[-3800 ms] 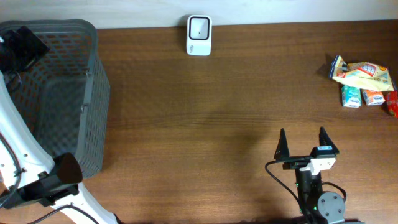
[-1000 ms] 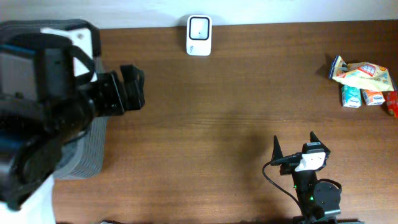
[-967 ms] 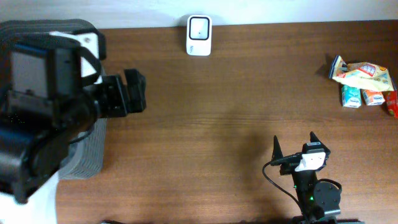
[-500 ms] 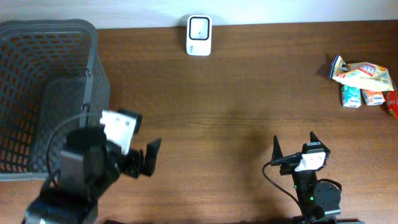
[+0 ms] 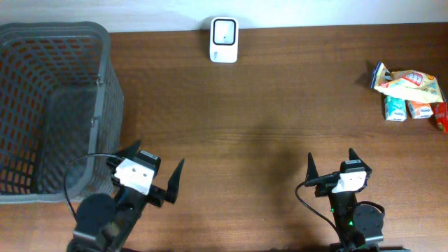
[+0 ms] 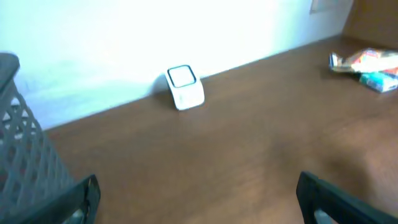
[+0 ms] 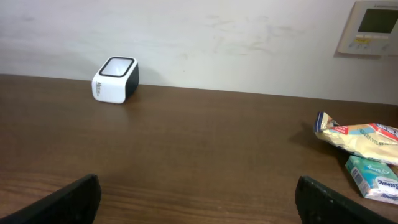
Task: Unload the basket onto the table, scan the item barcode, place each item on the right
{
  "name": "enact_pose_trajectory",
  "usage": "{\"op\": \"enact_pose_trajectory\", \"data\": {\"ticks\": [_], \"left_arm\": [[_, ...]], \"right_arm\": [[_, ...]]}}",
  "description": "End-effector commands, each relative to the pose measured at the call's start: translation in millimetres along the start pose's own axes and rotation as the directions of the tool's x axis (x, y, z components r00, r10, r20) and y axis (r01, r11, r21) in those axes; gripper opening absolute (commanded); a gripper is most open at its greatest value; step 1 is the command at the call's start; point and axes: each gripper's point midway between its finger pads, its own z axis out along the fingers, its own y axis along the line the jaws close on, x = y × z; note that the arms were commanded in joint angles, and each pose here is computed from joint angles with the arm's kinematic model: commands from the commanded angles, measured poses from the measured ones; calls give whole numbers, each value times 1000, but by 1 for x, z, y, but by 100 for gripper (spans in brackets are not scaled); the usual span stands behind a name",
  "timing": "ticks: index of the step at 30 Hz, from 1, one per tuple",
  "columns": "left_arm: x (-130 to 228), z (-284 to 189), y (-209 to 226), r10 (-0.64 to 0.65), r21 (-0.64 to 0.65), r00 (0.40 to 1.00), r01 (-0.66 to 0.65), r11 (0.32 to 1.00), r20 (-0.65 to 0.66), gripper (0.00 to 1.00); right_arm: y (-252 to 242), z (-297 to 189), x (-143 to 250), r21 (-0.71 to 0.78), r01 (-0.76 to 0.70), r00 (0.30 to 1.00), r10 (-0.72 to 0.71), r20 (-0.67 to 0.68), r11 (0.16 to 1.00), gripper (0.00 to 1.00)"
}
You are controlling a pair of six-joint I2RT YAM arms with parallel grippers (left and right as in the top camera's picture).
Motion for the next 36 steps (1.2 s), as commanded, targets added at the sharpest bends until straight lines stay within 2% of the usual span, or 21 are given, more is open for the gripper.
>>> {"op": "enact_pose_trajectory", "data": {"ticks": [1, 9, 18, 23, 28, 30, 36], "left_arm": [[10, 2, 9, 23, -46, 996, -20, 999, 88, 99], [32, -8, 41, 40, -207, 983, -1, 978, 181, 99], [50, -12, 57, 86, -300, 952, 6, 954, 293, 99], [74, 1, 53, 82, -274, 955, -1, 962, 285, 99], [100, 7, 60, 43, -297, 980, 17, 955, 195, 99], [128, 5, 74, -57, -363, 992, 95, 927, 114, 99], [131, -1, 89, -125, -437, 982, 175, 883, 140, 99]], "right_arm": [[-2, 0, 3, 6, 0, 1000, 0, -6, 1000, 98], [-2, 0, 3, 6, 0, 1000, 0, -6, 1000, 98], [-2, 0, 3, 6, 0, 1000, 0, -6, 1000, 99], [-2, 0, 3, 6, 0, 1000, 0, -6, 1000, 98], [-2, 0, 3, 6, 0, 1000, 0, -6, 1000, 98], [-2, 0, 3, 6, 0, 1000, 0, -6, 1000, 99], [-2, 0, 3, 6, 0, 1000, 0, -6, 1000, 98]]}}
